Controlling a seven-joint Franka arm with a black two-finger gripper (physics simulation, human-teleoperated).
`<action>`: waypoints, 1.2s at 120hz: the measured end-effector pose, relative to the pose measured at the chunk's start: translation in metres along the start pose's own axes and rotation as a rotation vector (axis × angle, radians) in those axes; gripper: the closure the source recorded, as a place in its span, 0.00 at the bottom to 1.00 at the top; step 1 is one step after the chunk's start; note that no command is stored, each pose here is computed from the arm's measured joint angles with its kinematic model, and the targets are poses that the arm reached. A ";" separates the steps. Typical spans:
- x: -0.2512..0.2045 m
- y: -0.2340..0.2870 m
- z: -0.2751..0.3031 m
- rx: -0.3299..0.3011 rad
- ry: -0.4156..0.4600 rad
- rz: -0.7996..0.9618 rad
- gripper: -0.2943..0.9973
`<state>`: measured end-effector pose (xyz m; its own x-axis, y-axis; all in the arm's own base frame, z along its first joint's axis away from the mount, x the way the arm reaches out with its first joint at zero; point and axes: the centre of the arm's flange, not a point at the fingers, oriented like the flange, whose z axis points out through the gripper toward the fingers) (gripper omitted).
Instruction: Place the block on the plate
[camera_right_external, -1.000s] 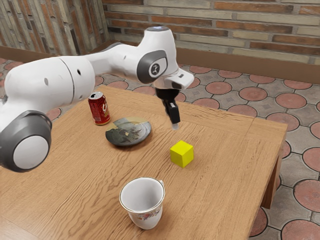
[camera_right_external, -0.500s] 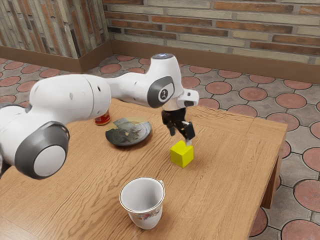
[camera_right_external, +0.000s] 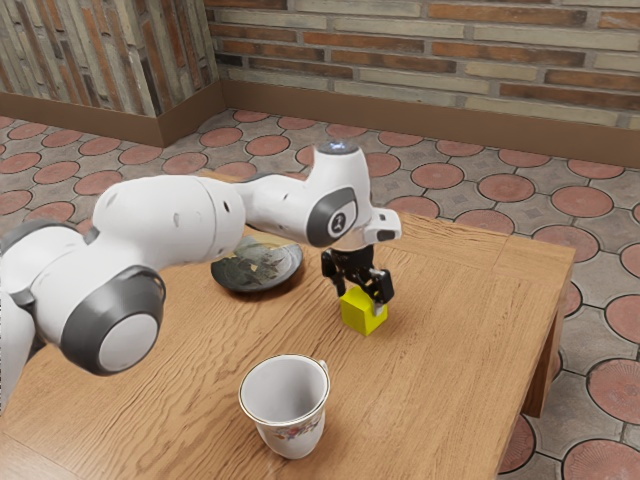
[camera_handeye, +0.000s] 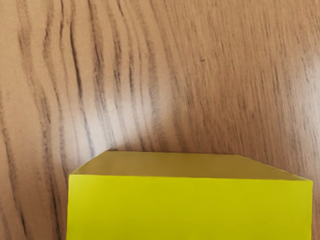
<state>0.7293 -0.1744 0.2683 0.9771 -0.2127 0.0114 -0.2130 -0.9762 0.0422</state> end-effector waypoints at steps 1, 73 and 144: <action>0.000 0.000 0.001 0.000 -0.002 -0.002 0.23; -0.023 -0.011 -0.052 -0.019 0.004 -0.116 0.48; -0.061 -0.213 -0.123 0.052 0.030 -0.325 0.48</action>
<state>0.7143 0.0517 0.3812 0.9932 0.1110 0.0350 0.1112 -0.9938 -0.0024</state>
